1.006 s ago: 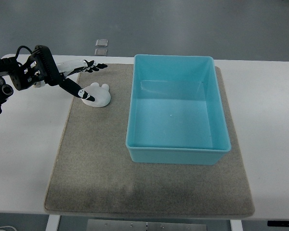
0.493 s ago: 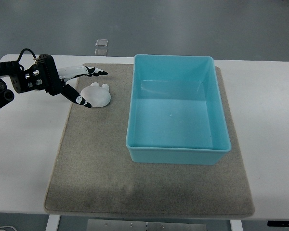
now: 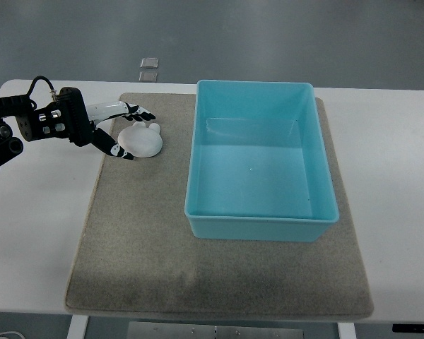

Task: Place white toy into blue box with left hand
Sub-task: 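Lower the left hand over the rabbit toy and close fingers around it, then lift the held toy with the left hand, carry it over the blue box, release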

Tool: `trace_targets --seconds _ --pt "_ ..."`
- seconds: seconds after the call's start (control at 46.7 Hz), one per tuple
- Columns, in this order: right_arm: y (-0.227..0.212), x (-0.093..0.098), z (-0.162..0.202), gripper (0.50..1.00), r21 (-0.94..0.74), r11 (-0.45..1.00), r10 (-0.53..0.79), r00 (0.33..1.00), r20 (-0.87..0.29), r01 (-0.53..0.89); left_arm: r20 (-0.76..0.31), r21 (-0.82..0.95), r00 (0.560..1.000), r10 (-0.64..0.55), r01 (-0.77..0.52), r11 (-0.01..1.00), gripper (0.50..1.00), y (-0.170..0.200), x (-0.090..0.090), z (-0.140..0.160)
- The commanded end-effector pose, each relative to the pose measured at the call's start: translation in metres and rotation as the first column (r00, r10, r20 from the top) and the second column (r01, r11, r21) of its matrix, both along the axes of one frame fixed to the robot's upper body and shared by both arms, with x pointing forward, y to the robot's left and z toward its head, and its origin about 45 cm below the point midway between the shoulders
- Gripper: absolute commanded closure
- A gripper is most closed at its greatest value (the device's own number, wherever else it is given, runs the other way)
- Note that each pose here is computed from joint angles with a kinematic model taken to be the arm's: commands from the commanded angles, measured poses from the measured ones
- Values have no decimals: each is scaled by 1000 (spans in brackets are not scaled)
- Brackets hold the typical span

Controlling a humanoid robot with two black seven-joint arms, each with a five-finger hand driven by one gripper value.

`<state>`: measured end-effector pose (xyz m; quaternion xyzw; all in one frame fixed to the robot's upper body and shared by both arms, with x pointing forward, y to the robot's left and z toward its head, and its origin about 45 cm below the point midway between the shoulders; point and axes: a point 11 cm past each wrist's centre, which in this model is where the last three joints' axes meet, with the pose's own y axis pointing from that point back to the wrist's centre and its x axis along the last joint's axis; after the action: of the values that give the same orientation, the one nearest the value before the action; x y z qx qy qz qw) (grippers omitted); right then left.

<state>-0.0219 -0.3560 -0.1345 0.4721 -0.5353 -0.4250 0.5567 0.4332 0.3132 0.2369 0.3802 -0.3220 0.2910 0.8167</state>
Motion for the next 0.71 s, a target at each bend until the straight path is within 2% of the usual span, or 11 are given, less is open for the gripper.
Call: trace_targets --seconds 0.0,0.043,0.171,0.278,0.535,0.685 --pt "0 0 0 562 0 1000 0 1000 0 0 4 27 1000 -8 8 1000 729 1 -1 -2" --pt "0 0 0 564 0 1000 0 1000 0 0 6 38 1000 -12 12 999 780 2 -1 -2" --pt "0 0 0 564 0 1000 0 1000 0 0 6 45 1000 -5 4 999 849 5 0 -3" --pt "0 0 0 564 0 1000 0 1000 0 0 7 42 1000 -3 3 999 1000 5 0 -3" --pt "0 0 0 564 0 1000 0 1000 0 0 30 1 999 14 -14 1000 1000 4 6 10" --pt "0 0 0 564 0 1000 0 1000 0 0 117 -18 993 24 -22 1000 1000 6 22 52"
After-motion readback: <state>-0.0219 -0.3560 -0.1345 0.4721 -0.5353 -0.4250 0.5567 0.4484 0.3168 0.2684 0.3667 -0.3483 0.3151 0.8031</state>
